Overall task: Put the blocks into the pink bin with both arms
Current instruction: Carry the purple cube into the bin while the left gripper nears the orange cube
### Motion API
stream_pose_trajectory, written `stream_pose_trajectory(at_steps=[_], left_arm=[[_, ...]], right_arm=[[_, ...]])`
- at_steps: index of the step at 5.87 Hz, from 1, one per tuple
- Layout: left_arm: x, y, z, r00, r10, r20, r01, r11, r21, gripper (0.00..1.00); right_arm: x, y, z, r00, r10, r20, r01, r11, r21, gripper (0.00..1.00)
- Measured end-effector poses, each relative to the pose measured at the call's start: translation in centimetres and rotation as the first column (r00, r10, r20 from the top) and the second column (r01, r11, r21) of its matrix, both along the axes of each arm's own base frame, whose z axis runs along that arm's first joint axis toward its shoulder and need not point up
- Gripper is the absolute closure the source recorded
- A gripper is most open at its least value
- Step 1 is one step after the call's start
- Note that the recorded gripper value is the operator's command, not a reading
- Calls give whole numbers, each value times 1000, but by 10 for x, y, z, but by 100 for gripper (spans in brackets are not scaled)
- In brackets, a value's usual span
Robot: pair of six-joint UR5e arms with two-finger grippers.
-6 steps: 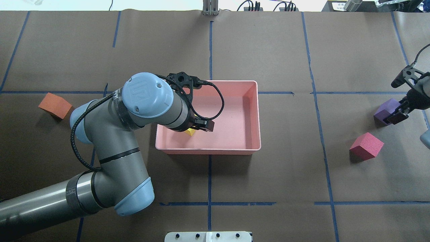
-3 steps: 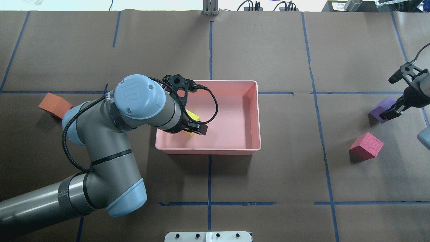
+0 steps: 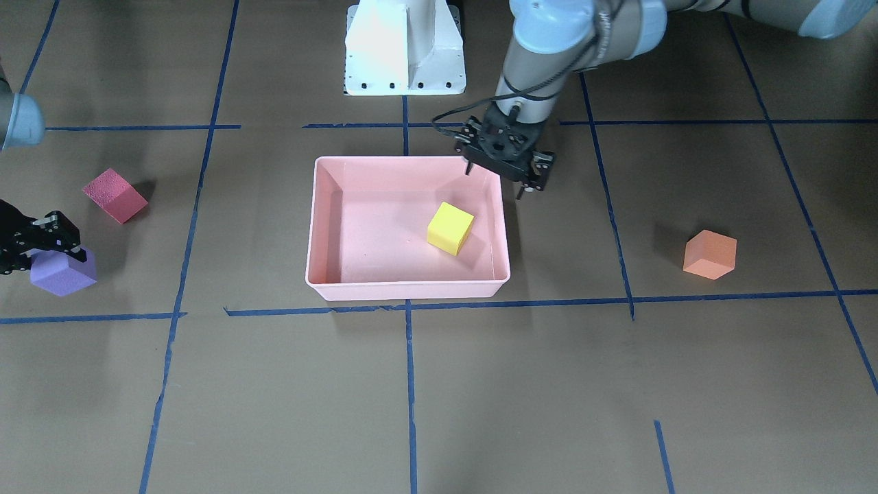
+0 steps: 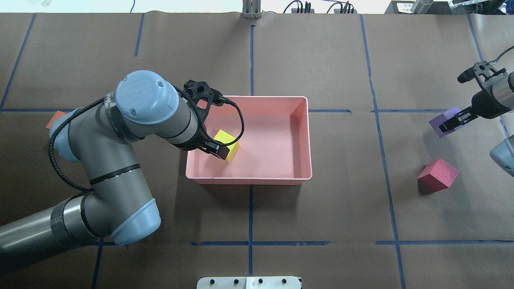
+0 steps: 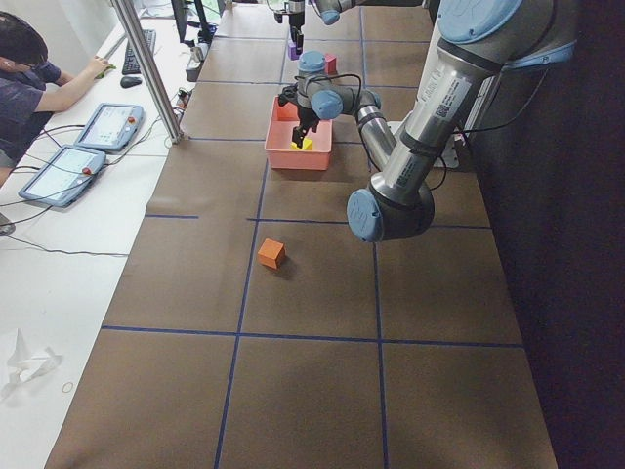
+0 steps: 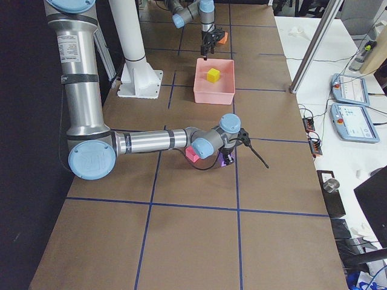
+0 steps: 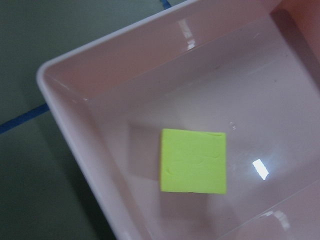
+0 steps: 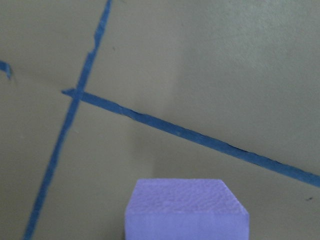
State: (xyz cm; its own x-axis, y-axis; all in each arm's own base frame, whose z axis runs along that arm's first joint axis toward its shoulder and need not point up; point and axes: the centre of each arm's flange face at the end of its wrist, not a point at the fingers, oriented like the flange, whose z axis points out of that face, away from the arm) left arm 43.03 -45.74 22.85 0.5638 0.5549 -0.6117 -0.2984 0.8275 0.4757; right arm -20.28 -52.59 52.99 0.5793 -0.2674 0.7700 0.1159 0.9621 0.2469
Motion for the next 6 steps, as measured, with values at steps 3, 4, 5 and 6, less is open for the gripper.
stream_pose_trajectory(at_steps=[3,4,5,6], left_arm=[[-105,-58,88,991,93,91,-103,989,110,0],[-138,-71,115,986,116,120,-132,982,135,0],[-170,-79,140,980,142,136,-162,975,151,0],[-193,-82,159,976,160,145,-182,970,158,0]], right_arm=[[-76,-8,-168,989,145,28,-134,961,-241,77],[-111,-4,-219,980,200,18,-185,932,-311,71],[-155,8,-268,965,263,-7,-247,896,-370,66],[-204,29,-312,947,319,-44,-309,860,-407,46]])
